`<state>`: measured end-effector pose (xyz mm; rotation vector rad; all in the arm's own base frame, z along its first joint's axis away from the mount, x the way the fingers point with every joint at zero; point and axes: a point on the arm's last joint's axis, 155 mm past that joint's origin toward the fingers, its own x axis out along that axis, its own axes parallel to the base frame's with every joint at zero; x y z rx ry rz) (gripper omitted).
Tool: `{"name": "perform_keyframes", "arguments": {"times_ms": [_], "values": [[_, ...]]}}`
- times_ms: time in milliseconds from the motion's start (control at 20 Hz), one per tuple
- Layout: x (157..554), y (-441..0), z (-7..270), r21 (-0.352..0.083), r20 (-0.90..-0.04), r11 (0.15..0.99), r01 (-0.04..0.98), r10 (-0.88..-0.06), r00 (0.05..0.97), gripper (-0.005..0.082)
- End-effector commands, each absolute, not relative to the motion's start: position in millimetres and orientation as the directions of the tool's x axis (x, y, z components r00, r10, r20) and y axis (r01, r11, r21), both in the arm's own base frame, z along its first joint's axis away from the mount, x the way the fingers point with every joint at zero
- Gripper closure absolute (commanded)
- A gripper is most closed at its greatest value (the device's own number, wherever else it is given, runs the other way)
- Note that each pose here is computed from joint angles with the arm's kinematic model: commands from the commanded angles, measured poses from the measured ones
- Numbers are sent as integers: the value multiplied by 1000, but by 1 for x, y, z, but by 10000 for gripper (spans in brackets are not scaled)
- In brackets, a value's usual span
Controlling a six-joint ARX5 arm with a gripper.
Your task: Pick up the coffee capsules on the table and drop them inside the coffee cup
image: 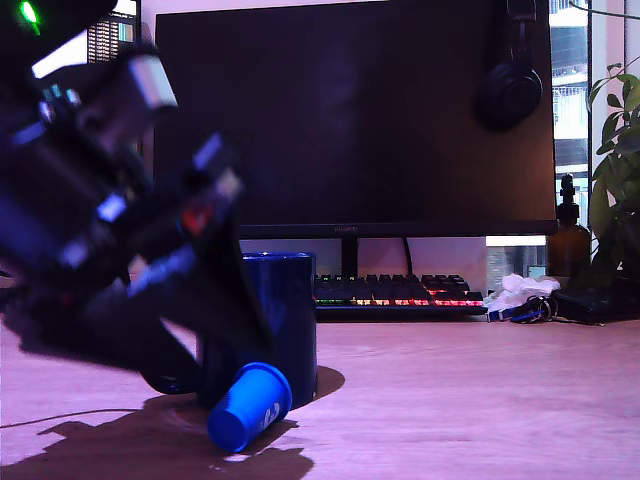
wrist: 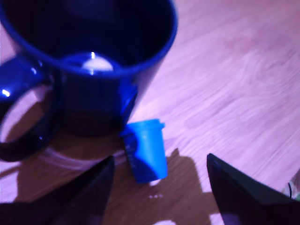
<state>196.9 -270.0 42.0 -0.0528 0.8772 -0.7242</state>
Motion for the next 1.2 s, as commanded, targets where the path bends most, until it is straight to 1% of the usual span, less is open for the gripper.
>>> {"name": "perform_keyframes", "arguments": {"times_ms": [0, 250, 500, 600, 650, 800, 1000, 1150], "values": [[200, -273, 40, -324, -684, 762, 560, -598, 418, 202], [206, -281, 29, -299, -714, 766, 569, -575, 399, 202], [206, -284, 21, -301, -732, 766, 568, -568, 377, 207], [206, -283, 20, -300, -735, 767, 567, -564, 376, 273], [206, -282, 20, -299, -737, 769, 564, -562, 375, 293], [206, -279, 17, -296, -746, 775, 559, -553, 372, 293], [206, -273, 13, -279, -762, 781, 559, -534, 366, 293], [207, -271, 12, -277, -766, 785, 554, -528, 366, 293]]}}
